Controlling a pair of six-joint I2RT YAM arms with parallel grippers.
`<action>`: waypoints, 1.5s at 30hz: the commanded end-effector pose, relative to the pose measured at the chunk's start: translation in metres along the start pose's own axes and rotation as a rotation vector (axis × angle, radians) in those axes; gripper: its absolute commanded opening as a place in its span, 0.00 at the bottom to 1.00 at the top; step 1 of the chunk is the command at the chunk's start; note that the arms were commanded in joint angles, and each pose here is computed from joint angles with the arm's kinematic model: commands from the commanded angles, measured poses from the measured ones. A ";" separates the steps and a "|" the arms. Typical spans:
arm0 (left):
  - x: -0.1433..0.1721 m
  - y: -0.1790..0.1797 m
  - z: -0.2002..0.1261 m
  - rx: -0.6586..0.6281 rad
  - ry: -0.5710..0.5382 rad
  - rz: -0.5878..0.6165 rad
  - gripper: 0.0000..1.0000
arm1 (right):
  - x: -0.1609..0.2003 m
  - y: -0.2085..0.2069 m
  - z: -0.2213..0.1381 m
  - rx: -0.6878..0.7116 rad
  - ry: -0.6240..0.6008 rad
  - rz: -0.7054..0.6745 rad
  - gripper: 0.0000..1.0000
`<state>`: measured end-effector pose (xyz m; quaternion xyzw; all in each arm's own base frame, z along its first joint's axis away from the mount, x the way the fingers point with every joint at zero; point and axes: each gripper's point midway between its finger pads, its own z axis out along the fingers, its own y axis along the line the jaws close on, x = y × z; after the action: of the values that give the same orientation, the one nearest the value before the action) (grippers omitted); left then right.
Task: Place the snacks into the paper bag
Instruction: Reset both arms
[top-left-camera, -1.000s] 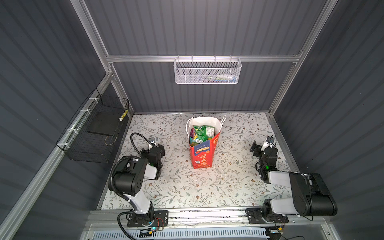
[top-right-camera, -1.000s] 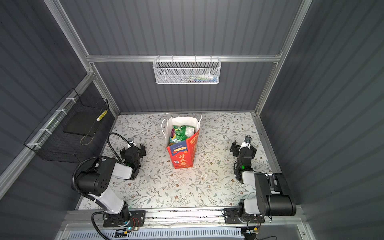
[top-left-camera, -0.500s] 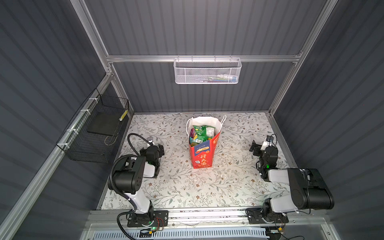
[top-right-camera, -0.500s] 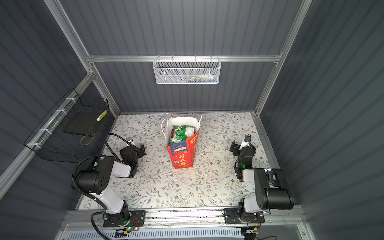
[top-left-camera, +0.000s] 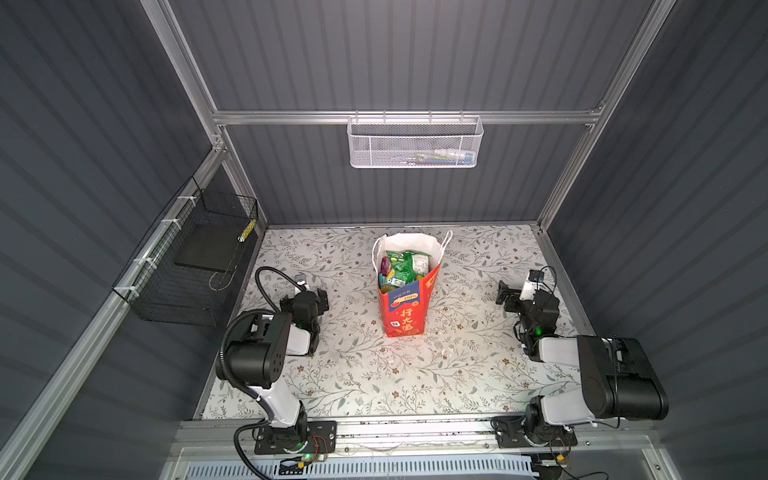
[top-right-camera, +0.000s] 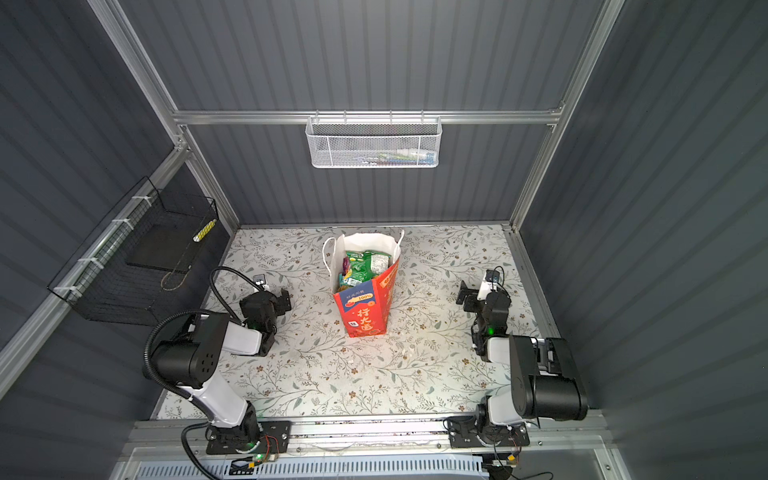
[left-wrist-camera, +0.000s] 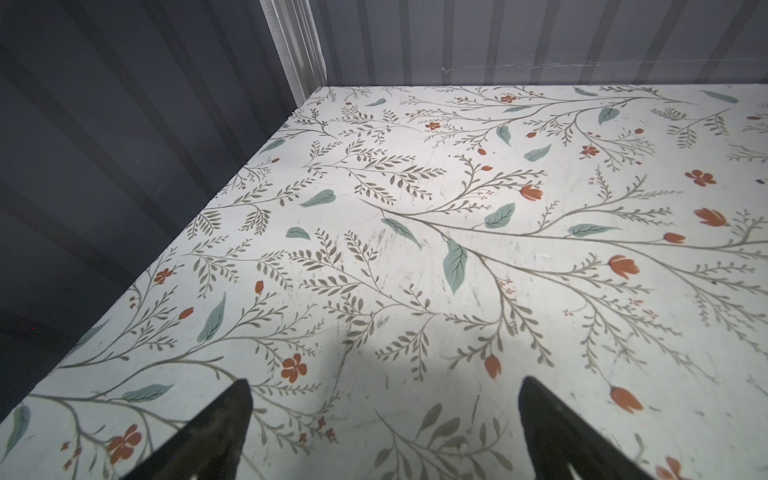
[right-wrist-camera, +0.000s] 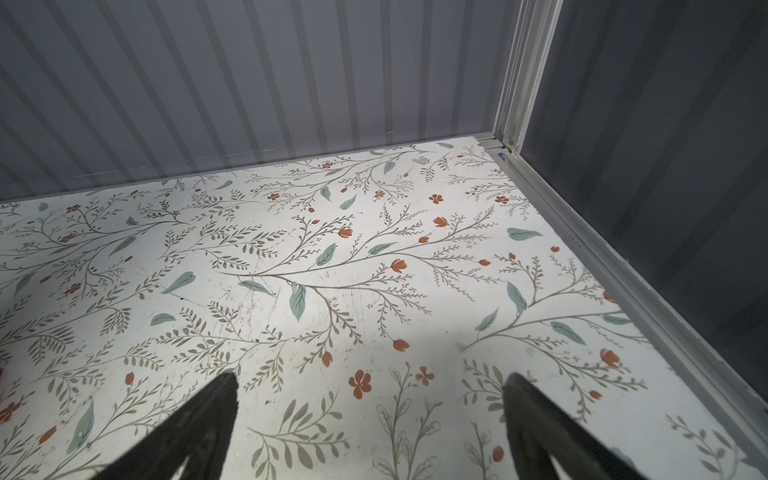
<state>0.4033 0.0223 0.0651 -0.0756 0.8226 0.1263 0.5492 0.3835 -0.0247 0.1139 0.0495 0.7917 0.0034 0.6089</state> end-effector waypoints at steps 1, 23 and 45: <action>-0.007 -0.002 0.003 0.006 -0.014 -0.016 1.00 | -0.006 0.003 0.001 -0.013 -0.013 -0.016 0.99; -0.007 -0.002 0.003 0.006 -0.017 -0.012 1.00 | -0.006 0.004 0.001 -0.004 -0.017 -0.022 0.99; -0.007 -0.002 0.003 0.005 -0.016 -0.012 1.00 | -0.006 0.004 0.001 -0.001 -0.018 -0.024 0.99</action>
<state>0.4034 0.0219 0.0650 -0.0750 0.8228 0.1253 0.5493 0.3838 -0.0210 0.1141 0.0412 0.7920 0.0011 0.6092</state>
